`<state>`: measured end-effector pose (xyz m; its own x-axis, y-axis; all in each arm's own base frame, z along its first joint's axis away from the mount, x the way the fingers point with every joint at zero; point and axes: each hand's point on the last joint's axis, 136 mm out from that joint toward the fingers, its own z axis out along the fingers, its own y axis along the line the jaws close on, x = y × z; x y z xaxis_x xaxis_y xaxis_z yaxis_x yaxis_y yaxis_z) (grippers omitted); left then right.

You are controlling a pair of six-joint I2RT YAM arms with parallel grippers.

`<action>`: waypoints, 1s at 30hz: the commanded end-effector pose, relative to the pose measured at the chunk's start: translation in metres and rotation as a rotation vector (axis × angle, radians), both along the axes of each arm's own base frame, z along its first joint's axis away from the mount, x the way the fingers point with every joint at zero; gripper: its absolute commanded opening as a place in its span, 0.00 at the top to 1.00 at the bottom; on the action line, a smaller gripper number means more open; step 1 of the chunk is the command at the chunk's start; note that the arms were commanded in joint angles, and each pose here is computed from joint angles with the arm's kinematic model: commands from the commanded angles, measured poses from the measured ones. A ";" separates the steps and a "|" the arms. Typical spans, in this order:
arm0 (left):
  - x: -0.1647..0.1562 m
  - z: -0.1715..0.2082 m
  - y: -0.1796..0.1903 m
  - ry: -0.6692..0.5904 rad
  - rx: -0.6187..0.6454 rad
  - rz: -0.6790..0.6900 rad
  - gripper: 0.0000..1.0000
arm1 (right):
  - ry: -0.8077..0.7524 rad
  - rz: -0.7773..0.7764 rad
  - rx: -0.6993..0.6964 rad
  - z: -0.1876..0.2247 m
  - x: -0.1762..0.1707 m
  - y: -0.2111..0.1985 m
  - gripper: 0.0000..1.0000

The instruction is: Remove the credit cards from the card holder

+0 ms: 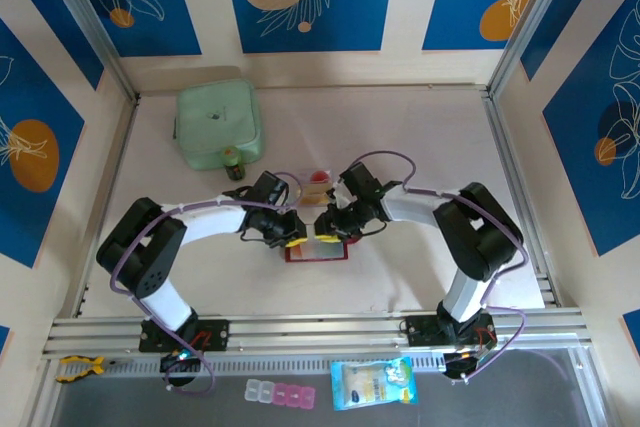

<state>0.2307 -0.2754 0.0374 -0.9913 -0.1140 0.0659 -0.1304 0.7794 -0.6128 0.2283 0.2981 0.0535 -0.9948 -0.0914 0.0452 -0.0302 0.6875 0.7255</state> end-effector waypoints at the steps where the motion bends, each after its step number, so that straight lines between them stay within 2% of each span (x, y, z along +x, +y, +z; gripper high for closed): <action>1: 0.002 0.022 -0.015 -0.013 -0.057 -0.026 0.81 | -0.023 -0.032 -0.036 0.013 0.003 -0.011 0.73; 22: 0.010 0.030 -0.060 -0.018 -0.075 -0.132 0.82 | -0.078 -0.131 -0.066 0.031 0.010 -0.049 0.73; 30: 0.012 0.026 -0.084 -0.005 -0.093 -0.174 0.75 | -0.098 -0.161 -0.091 0.037 0.004 -0.065 0.72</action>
